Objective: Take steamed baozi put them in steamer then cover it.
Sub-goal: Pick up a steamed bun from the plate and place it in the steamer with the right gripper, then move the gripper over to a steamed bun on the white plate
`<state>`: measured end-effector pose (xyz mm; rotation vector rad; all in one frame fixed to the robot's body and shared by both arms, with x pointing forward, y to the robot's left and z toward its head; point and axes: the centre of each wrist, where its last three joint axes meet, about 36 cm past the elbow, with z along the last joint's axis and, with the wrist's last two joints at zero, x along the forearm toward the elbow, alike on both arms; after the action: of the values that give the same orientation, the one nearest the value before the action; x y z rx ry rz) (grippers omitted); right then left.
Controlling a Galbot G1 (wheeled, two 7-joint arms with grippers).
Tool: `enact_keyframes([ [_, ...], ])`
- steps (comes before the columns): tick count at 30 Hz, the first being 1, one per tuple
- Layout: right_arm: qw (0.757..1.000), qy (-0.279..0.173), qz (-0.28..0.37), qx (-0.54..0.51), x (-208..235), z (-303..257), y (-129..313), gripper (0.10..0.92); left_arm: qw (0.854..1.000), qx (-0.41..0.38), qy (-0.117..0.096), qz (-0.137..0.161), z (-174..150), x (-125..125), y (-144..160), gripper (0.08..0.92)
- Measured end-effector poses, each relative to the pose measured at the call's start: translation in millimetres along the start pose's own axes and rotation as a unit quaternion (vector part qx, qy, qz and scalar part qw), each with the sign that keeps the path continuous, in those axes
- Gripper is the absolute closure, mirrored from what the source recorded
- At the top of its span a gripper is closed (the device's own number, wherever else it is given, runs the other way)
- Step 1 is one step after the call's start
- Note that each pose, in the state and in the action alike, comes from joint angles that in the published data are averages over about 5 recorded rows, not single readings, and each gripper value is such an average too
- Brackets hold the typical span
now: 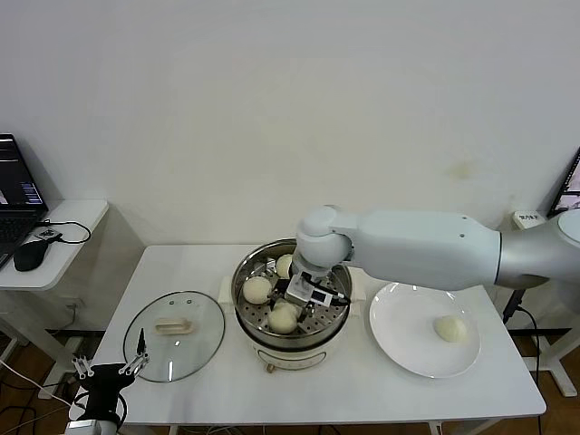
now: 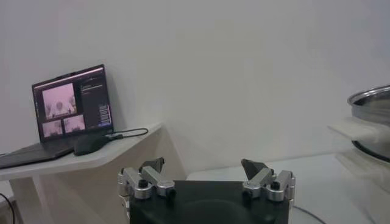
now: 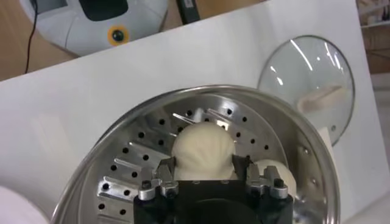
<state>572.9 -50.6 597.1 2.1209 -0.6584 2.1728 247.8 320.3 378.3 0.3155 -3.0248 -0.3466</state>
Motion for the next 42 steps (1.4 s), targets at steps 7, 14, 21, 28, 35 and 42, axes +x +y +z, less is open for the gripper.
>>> enact_keyframes([
  [7, 1.000, 0.016, 0.010, -0.007, 19.9, 11.4, 3.5, 0.207, 1.000, 0.000, -0.003, 0.000, -1.6, -1.2, 0.4, 0.177],
  [14, 0.995, 0.045, 0.034, -0.077, 60.0, 32.2, 18.3, 0.199, 1.000, -0.003, -0.006, -0.001, -4.1, -4.8, 5.3, 0.177],
  [21, 0.969, 0.078, 0.060, -0.226, 95.8, 58.0, 60.1, 0.200, 1.000, -0.008, -0.010, 0.003, -6.5, -6.9, 8.4, 0.177],
  [28, 0.927, 0.103, 0.069, -0.353, 111.7, 81.4, 125.6, 0.199, 1.000, -0.010, -0.012, 0.009, -7.9, -8.9, 7.3, 0.177],
  [35, 0.888, 0.122, 0.064, -0.438, 102.1, 103.1, 198.9, 0.199, 1.000, -0.014, -0.009, 0.012, -8.5, -7.2, 8.0, 0.177],
  [42, 0.856, 0.135, 0.041, -0.497, 72.2, 116.9, 258.4, 0.200, 1.000, -0.019, -0.004, 0.012, -8.9, -4.4, 9.3, 0.177],
])
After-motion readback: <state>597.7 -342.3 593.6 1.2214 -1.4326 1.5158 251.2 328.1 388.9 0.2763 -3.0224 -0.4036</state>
